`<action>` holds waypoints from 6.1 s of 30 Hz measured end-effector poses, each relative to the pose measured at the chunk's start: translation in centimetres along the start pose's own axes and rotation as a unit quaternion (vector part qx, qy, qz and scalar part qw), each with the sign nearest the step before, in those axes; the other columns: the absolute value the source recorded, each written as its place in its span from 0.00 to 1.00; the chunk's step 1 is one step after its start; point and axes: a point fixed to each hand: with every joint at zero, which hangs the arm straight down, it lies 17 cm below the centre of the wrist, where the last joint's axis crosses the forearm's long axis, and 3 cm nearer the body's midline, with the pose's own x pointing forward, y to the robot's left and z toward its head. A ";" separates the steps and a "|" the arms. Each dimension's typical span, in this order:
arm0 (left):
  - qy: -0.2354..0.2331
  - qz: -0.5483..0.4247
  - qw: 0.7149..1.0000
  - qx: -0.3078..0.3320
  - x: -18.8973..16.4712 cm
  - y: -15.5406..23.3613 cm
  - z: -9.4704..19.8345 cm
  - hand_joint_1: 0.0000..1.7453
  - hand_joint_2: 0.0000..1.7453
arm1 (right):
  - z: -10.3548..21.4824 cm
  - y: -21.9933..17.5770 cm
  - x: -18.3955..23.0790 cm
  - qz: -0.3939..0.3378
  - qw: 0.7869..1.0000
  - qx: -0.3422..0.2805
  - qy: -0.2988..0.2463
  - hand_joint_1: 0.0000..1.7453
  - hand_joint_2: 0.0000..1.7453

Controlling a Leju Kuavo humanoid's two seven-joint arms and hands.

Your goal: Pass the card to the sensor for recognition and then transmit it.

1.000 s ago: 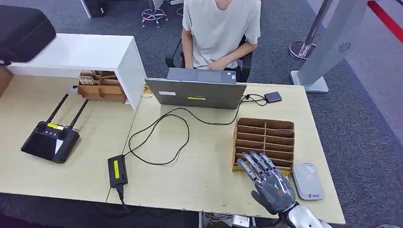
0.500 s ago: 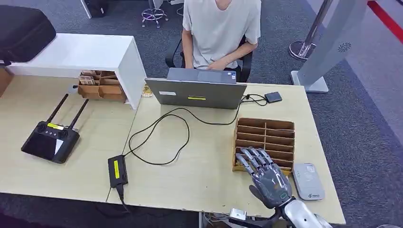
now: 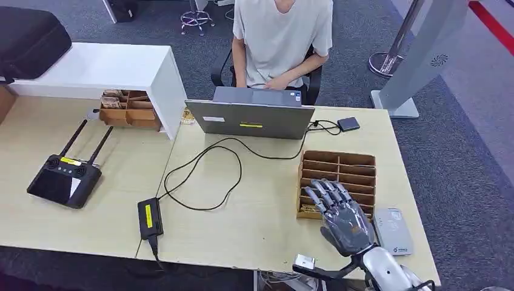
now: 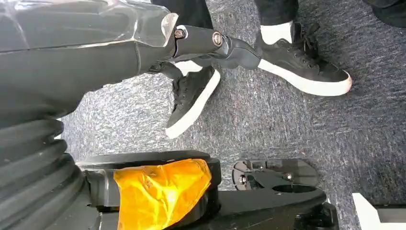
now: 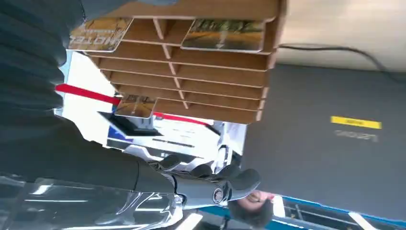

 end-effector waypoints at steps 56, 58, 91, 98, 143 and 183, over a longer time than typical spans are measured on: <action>0.005 0.008 1.000 0.001 -0.2 0.0 0.0 0.00 1.00 | 3.6 3.6 -11.8 0.072 0.988 0.030 0.135 1.00 1.00; 0.004 0.009 1.000 0.001 -0.1 0.0 0.0 0.00 1.00 | 3.6 3.5 -11.8 0.072 0.988 0.030 0.133 1.00 1.00; 0.010 0.016 1.000 0.003 -0.3 0.1 0.0 0.00 1.00 | 3.8 3.2 -11.8 0.076 0.988 0.025 0.132 0.00 1.00; 0.010 0.017 1.000 0.003 -0.3 0.1 0.0 0.00 1.00 | 3.9 3.2 -11.9 0.077 0.988 0.026 0.133 0.00 1.00; 0.014 0.028 1.000 0.005 -0.4 0.2 -0.1 0.00 1.00 | 1.7 0.9 -8.2 0.070 0.994 -0.010 0.087 0.00 1.00; 0.020 0.043 0.999 0.009 -0.6 0.4 -0.1 0.00 1.00 | 3.2 -2.1 -2.4 0.047 0.997 -0.050 0.036 0.00 1.00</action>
